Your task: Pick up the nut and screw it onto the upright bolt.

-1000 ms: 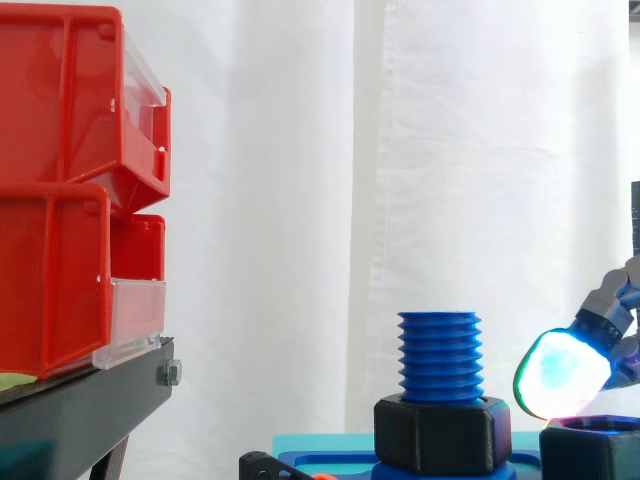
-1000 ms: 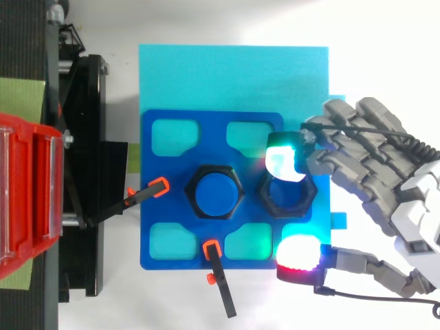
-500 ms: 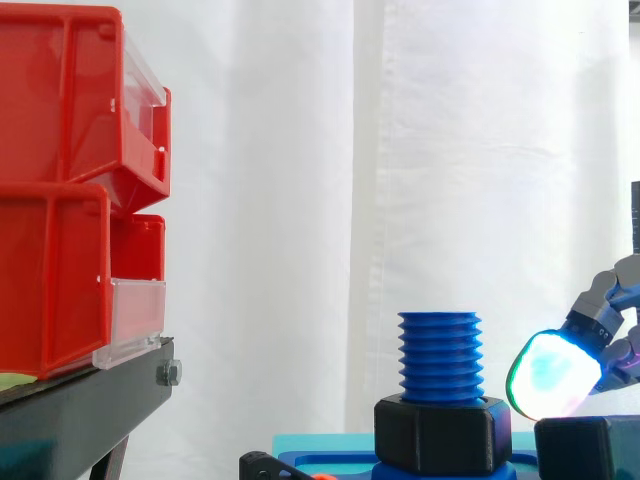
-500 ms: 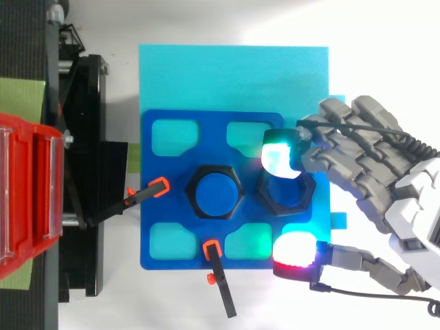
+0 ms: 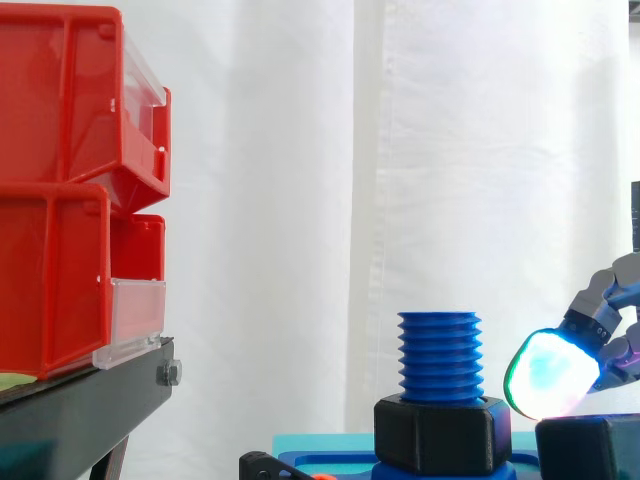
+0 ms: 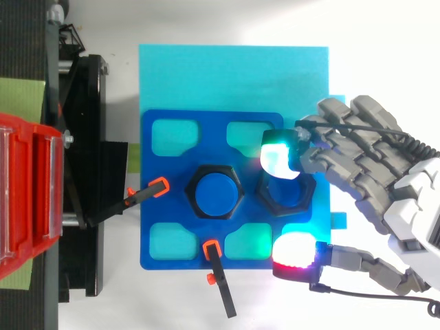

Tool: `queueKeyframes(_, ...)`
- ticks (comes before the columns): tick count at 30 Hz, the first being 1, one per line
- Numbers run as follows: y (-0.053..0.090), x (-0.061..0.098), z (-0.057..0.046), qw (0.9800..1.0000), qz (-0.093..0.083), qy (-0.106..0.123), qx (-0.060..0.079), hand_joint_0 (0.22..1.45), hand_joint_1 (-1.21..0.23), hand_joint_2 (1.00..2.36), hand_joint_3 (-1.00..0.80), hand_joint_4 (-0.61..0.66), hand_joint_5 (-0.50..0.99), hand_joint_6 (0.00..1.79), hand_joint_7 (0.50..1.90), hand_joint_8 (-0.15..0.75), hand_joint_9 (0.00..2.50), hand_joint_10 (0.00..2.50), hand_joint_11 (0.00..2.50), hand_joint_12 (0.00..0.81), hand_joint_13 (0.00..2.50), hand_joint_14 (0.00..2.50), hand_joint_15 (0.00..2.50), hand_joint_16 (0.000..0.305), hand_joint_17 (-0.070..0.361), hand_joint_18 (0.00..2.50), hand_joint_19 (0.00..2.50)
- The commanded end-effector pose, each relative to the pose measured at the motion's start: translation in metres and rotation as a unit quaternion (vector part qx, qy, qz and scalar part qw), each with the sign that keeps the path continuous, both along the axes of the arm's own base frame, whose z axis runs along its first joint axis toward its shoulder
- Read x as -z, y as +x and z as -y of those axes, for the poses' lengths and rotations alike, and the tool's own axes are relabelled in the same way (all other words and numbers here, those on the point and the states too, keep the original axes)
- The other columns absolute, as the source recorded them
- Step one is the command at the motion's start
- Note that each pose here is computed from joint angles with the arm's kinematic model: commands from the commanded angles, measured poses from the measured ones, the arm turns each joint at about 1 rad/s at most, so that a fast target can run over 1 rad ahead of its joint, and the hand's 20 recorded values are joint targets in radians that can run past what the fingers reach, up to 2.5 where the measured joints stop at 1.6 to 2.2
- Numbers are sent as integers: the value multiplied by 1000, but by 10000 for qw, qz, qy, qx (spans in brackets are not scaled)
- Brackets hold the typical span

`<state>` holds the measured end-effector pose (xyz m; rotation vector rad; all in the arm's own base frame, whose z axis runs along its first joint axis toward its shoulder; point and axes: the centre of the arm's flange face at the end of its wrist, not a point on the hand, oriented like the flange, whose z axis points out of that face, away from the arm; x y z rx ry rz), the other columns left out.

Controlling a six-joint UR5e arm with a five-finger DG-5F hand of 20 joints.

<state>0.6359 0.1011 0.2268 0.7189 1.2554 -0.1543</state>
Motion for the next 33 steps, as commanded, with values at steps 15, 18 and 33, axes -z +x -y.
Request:
queueKeyframes(15, 0, 0, -1, 9999, -92, -88, -85, 478, -740, 1000, -500, 217, -211, 502, 786, 314, 468, 0, 33, 409, 304, 0, 0, 58, 130, 321, 24)
queueKeyframes(18, 3, -5, -3, 9997, -91, -123, -204, 478, -739, 1000, -500, 217, -212, 502, 787, 313, 466, 0, 38, 410, 300, 0, 0, 58, 130, 320, 17)
queueKeyframes(33, 0, -16, 2, 9982, -516, -81, -284, 476, -738, 1000, -500, 213, -213, 502, 785, 311, 460, 0, 29, 410, 299, 0, 0, 58, 131, 320, 22)
